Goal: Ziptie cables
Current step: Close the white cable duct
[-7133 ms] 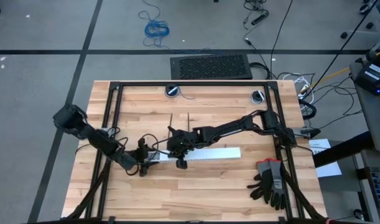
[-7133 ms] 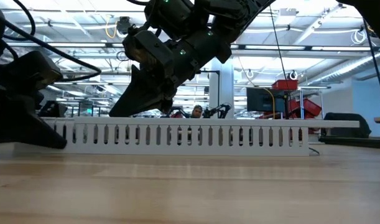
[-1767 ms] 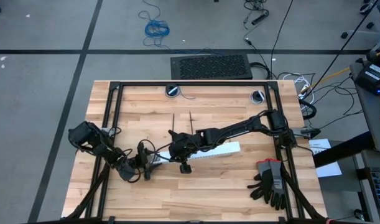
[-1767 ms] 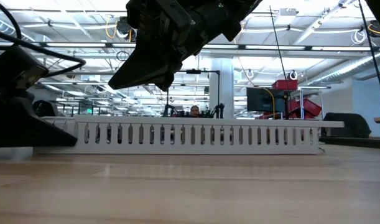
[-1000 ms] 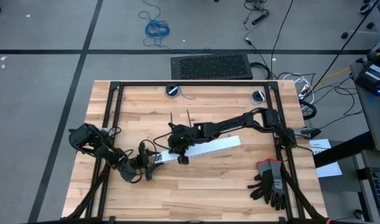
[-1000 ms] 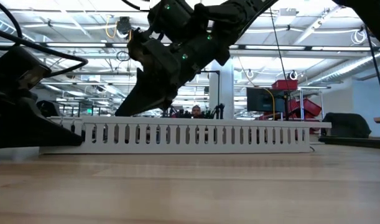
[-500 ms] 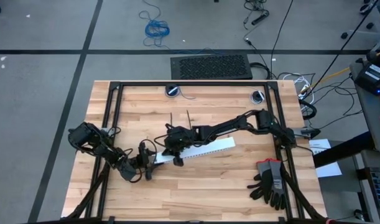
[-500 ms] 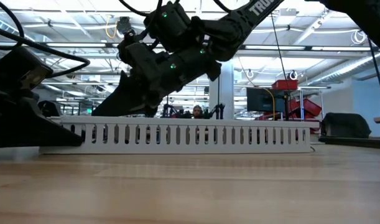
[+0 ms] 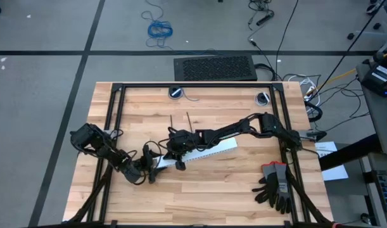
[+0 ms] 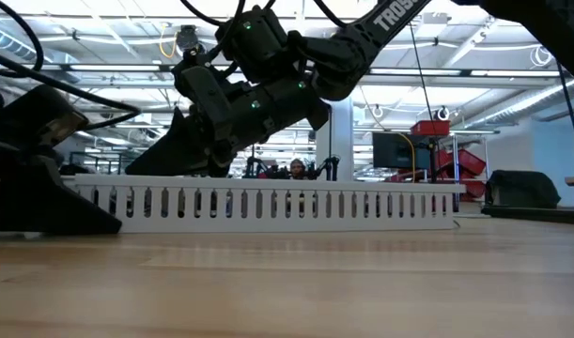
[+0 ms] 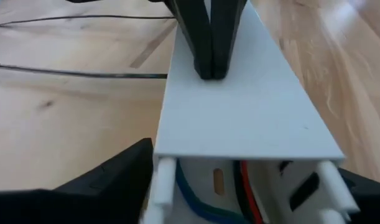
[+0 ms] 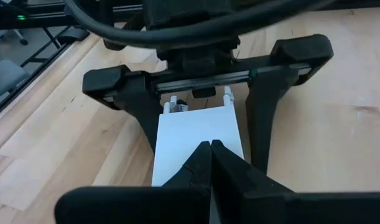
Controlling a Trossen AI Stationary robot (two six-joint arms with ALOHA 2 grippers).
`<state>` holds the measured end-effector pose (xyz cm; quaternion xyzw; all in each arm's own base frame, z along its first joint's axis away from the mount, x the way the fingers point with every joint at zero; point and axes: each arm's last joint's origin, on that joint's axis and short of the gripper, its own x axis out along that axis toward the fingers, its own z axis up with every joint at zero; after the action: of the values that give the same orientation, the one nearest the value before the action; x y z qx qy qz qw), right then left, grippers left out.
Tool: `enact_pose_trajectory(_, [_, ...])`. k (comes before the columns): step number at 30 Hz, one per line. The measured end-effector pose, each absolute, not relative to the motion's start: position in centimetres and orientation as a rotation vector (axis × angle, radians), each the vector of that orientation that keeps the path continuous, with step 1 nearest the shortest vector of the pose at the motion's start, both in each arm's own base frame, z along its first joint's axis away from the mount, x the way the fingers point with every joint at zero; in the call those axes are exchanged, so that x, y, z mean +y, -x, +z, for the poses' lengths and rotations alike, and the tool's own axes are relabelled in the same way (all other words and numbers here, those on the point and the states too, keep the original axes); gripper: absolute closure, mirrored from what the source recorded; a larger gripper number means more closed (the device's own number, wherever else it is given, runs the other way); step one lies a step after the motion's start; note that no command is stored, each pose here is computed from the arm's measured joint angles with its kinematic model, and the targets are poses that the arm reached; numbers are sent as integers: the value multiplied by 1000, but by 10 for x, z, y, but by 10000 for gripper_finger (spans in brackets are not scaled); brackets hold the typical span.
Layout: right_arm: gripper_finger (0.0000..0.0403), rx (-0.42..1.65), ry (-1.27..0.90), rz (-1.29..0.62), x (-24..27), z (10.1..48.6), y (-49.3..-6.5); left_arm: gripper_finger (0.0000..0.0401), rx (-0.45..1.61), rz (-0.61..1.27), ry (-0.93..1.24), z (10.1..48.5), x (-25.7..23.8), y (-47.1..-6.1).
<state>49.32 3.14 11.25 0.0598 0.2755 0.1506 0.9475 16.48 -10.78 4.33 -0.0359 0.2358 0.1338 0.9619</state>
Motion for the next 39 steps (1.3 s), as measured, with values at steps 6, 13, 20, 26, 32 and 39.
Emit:
enact_pose_trajectory(6, [403,567,-134,303,31,114,-493,96,450,238,60,49,-113,-164])
enact_pose_trajectory(13, [403,589,-185,297,25,114,-492,98,442,217,0,56,-121,-154])
enact_pose_trajectory(20, [403,597,-194,285,17,113,-492,98,430,244,31,54,-125,-145])
enact_pose_trajectory(26, [403,604,-195,273,14,112,-491,98,396,269,41,54,-128,-140])
enact_pose_trajectory(32, [403,604,-207,280,13,112,-491,105,355,307,29,55,-129,-138])
enact_pose_trajectory(39, [403,590,-250,310,16,116,-492,154,355,306,50,55,-129,-138])
